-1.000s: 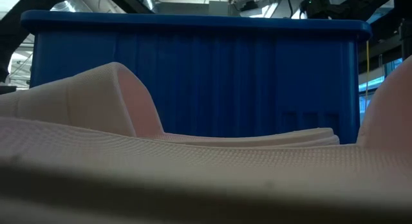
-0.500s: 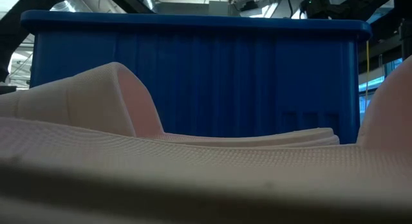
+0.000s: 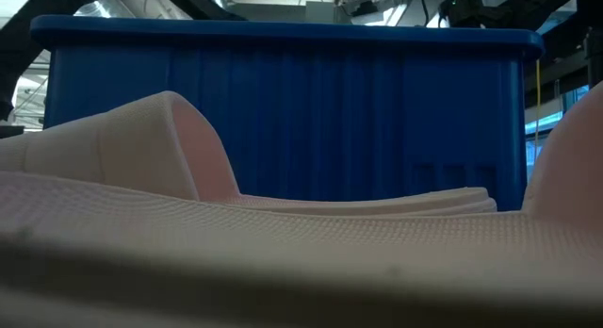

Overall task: Pick and place slides into bin
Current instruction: Put the black slide into the blue container, then put the pink slide into the blue container

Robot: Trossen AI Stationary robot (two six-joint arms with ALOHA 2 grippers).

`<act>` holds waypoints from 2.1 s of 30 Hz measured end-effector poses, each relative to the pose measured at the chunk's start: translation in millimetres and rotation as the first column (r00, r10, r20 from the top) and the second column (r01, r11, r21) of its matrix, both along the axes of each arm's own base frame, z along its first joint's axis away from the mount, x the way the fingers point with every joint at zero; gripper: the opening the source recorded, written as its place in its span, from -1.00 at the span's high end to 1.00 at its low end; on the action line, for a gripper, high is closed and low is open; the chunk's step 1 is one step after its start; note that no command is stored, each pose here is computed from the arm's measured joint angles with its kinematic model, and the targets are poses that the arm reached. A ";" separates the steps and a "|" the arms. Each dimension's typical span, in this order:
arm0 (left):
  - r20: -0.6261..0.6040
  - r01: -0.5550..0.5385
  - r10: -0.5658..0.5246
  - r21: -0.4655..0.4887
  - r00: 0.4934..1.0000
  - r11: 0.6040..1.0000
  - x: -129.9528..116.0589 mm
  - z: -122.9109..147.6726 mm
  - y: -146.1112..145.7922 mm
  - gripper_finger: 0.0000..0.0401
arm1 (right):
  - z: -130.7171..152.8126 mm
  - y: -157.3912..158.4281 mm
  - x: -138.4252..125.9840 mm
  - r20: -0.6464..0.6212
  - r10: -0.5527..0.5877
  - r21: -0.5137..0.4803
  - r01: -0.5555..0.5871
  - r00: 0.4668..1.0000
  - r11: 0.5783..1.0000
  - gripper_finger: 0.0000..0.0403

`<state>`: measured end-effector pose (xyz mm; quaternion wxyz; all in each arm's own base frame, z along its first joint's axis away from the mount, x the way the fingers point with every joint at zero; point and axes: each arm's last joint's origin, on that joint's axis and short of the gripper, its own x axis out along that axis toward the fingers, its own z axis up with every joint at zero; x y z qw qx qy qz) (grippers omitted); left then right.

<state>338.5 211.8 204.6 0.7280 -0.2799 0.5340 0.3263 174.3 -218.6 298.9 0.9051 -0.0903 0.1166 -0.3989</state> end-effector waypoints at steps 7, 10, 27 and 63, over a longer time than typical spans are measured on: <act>0.074 0.032 -0.036 0.055 0.997 0.998 14.6 27.7 -5.3 0.27 | 0.0 0.0 0.0 0.000 0.000 0.000 0.000 1.000 1.000 -0.39; 0.111 0.063 -0.074 0.094 0.991 0.994 20.0 45.3 -7.9 0.27 | 0.0 0.0 0.0 -0.001 0.000 0.000 0.000 1.000 1.000 -0.39; 0.315 0.066 -0.216 0.425 0.924 0.903 -16.0 177.0 -61.2 0.26 | -0.2 0.0 0.1 -0.001 0.001 0.001 -0.001 1.000 1.000 -0.39; 0.664 0.065 -0.480 0.547 0.574 0.834 -118.3 105.6 -231.8 0.26 | 0.0 1.6 1.9 0.008 0.034 0.006 -0.034 0.999 0.999 -0.39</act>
